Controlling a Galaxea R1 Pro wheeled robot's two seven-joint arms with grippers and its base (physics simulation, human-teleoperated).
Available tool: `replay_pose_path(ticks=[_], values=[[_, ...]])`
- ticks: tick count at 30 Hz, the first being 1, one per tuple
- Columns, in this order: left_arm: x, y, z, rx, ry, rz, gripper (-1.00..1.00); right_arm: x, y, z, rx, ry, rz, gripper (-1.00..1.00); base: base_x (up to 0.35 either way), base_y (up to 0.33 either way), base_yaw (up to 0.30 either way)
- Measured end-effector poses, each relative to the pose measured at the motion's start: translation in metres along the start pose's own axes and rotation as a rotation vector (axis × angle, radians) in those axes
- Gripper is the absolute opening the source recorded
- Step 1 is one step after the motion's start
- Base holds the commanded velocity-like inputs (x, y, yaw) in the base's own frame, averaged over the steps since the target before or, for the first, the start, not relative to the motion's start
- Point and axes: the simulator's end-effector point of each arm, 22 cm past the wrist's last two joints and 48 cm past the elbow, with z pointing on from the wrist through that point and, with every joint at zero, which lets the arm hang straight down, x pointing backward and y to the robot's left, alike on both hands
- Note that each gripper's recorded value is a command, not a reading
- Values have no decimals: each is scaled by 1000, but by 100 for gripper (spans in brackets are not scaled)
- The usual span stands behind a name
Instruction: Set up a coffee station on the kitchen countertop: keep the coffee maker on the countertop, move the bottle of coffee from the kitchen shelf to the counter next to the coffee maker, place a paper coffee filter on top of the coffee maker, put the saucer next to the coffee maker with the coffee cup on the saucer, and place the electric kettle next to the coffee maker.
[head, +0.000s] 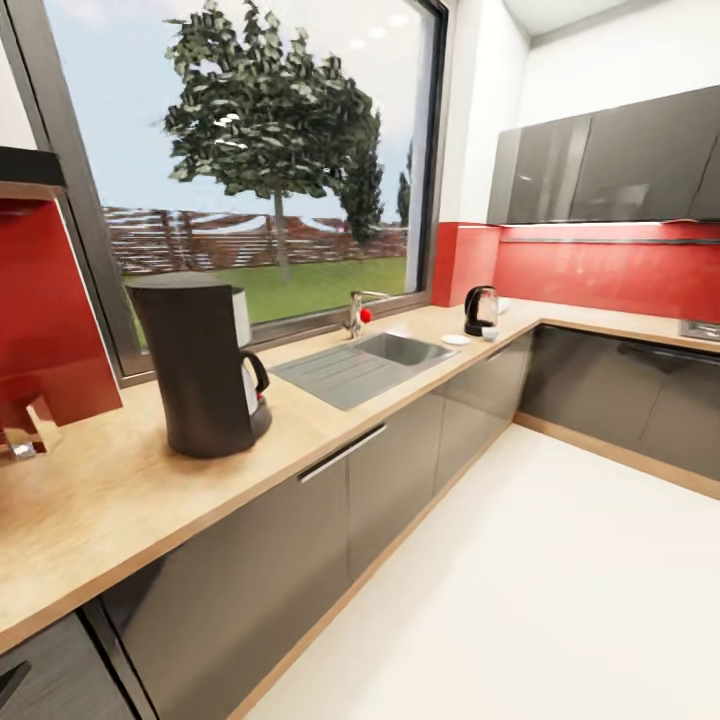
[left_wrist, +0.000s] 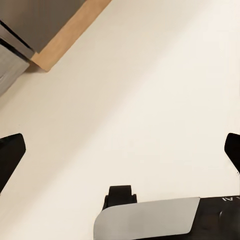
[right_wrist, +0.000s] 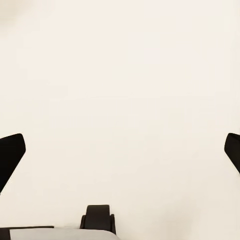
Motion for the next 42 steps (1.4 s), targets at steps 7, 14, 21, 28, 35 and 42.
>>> replay_pose_path(ticks=[7, 14, 21, 28, 35, 42], values=[[0, 0, 0, 0, 0, 0, 100, 0, 0, 0, -1, 1, 3, 100, 323, -11, -51], [0, 0, 0, 0, 0, 0, 100, 0, 1, 0, -3, 1, 5, 100, 326, -1, -226], [0, 0, 0, 0, 0, -1, 100, 0, 1, 0, -3, 0, 5, 100, 316, -86, -279], [0, 0, 0, 0, 1, -1, 100, 0, 1, 0, -2, 0, 5, 100, 267, -189, -285], [0, 0, 0, 0, 1, -1, 100, 0, 1, 0, -2, 0, 4, 100, 244, -219, -285], [0, 0, 0, -1, 1, -1, 100, 0, 1, 0, -2, 0, 4, 100, 239, -226, -284]])
